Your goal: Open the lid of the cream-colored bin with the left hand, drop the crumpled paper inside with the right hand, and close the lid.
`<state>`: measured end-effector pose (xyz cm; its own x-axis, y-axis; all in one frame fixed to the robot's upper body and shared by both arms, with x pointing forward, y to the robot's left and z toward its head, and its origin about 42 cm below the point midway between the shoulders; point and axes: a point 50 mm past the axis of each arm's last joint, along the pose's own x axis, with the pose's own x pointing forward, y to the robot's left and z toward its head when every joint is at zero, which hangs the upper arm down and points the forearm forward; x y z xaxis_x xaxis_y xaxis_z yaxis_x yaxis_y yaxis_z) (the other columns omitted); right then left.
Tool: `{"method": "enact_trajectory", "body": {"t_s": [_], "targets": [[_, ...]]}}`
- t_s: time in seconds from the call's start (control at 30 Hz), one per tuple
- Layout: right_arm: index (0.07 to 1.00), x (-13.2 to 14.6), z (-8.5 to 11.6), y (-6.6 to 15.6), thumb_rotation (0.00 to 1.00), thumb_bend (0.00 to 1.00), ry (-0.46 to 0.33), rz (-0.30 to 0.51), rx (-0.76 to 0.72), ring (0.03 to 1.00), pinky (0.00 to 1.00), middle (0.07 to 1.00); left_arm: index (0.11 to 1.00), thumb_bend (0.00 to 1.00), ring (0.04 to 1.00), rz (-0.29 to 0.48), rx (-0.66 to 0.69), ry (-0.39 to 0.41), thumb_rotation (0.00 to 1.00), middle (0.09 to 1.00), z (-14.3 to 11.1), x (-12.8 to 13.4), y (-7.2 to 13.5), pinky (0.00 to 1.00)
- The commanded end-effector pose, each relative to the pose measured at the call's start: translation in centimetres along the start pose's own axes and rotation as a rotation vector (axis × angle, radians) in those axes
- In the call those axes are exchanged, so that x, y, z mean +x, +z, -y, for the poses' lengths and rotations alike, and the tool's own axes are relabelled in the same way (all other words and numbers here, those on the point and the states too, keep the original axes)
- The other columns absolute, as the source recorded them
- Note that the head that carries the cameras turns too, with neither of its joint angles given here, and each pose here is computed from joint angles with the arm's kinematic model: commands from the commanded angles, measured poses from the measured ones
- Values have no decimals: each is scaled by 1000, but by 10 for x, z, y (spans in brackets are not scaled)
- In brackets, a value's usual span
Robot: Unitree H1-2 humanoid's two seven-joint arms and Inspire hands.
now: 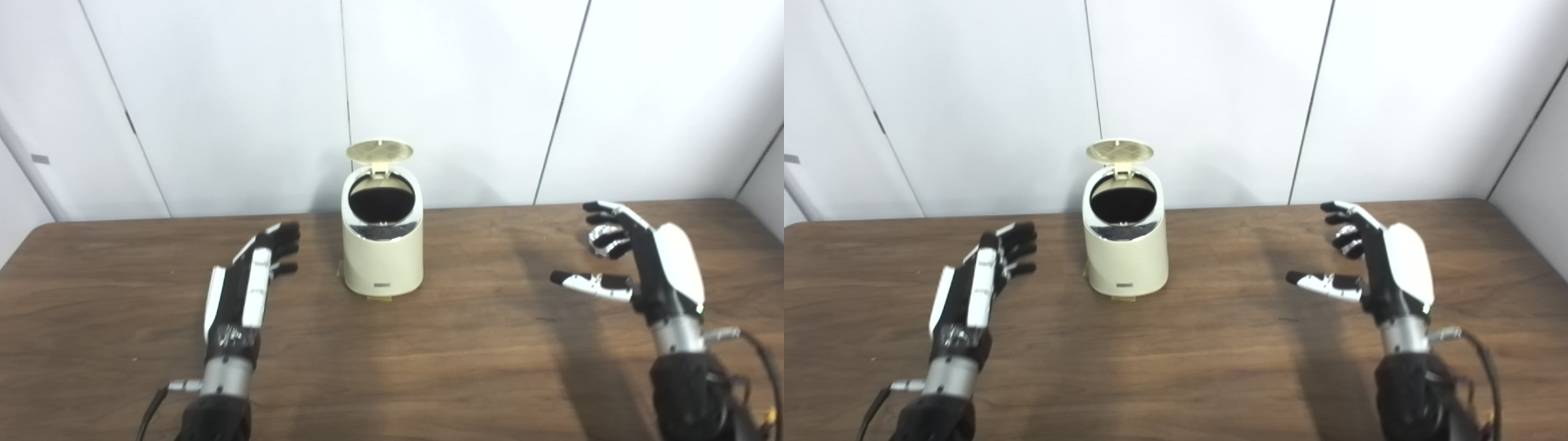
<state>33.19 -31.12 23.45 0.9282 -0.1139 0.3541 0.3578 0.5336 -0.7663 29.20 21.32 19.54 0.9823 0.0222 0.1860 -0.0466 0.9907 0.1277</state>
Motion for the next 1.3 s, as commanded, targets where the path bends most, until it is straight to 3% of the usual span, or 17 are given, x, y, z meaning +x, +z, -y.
{"method": "enact_trajectory", "body": {"t_s": [0.0, 0.1, 0.23, 0.43, 0.67, 0.87, 1.0, 1.27], "targets": [[741, 25, 28, 13, 295, 907, -41, 56, -80, 598, 493, 710, 794, 509, 787, 93, -5, 0, 1000, 790, -7, 1, 12, 726], [763, 42, 43, 16, 295, 925, -13, 23, -152, 642, 509, 740, 796, 530, 799, 76, -40, -18, 983, 799, -16, -10, 1, 735], [775, 63, 56, 19, 202, 939, 18, 11, -212, 620, 473, 737, 819, 539, 793, 48, -87, -45, 945, 814, -23, -23, -10, 722], [794, 89, 66, 22, 146, 946, 98, -23, -310, 687, 497, 785, 829, 537, 797, 14, -84, -50, 942, 820, -32, -45, -22, 727], [805, 124, 51, 0, 185, 918, 222, -130, -464, 768, 599, 819, 832, 498, 804, -5, -95, -25, 874, 824, -36, -64, -30, 725], [804, 151, 36, -17, 235, 947, 314, -169, -576, 763, 548, 828, 830, 498, 800, -4, -94, -23, 902, 822, -36, -70, -28, 717], [824, 164, 31, -21, 277, 944, 386, -202, -663, 801, 578, 861, 837, 487, 808, -5, -96, -27, 896, 828, -36, -71, -30, 732], [821, 174, 16, -35, 271, 933, 432, -231, -670, 737, 531, 835, 842, 499, 815, -10, -102, -33, 888, 830, -36, -73, -30, 743]]}}
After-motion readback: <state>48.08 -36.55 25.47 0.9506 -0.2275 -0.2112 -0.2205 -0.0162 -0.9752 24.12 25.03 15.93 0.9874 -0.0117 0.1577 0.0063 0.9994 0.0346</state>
